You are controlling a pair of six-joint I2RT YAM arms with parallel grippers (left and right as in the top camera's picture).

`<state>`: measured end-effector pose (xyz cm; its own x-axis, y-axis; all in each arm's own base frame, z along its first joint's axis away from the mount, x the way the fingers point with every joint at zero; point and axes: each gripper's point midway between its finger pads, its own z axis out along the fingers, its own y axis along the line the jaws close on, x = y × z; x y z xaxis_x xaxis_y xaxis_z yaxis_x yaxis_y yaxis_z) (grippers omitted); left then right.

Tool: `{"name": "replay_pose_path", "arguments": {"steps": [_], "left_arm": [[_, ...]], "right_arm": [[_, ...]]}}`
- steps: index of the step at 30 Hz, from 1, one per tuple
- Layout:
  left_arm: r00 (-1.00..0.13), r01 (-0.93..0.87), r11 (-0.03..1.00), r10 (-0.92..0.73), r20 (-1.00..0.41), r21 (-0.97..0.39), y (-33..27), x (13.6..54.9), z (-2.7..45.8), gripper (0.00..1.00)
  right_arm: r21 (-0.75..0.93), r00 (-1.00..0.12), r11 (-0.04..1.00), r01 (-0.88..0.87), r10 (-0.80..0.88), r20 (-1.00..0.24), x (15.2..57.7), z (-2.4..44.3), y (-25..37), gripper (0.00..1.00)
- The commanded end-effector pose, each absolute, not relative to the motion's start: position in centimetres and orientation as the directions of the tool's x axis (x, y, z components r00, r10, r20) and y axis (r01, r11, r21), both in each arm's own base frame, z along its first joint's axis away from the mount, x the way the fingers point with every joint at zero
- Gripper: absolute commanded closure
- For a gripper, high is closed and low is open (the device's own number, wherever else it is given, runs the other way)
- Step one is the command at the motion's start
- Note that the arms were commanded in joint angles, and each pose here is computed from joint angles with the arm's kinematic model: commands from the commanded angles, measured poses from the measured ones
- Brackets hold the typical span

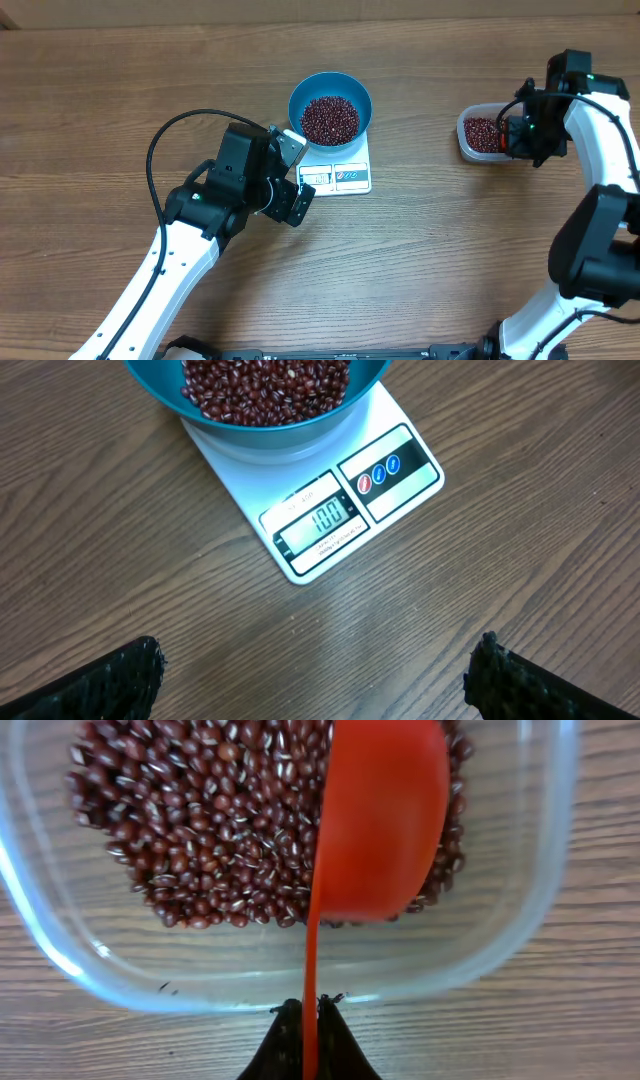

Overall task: Scoop item into bowl and weigh 150g on scale
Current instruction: 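Dip the red scoop into the bean tub and fill it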

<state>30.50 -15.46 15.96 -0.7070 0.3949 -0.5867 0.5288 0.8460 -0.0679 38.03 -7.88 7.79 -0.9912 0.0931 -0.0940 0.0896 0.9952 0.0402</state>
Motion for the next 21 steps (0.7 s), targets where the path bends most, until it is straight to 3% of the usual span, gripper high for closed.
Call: {"name": "replay_pose_path", "arguments": {"steps": [1,10,21], "left_arm": [[-0.712,0.527,0.847,0.396,-0.580,-0.068,-15.6,30.5,15.6,0.00],[-0.712,0.527,0.847,0.396,-0.580,-0.068,-15.6,30.5,15.6,0.00],[-0.712,0.527,0.847,0.396,-0.580,-0.068,-15.6,30.5,15.6,0.00]], "right_arm": [[0.065,-0.993,0.994,0.090,0.094,-0.070,37.9,6.9,-7.6,0.96],[0.239,-0.993,0.968,0.074,0.094,-0.075,38.2,7.1,-4.6,0.96],[0.304,-0.994,0.949,0.089,0.103,-0.031,38.1,6.1,-2.8,0.96]]}}
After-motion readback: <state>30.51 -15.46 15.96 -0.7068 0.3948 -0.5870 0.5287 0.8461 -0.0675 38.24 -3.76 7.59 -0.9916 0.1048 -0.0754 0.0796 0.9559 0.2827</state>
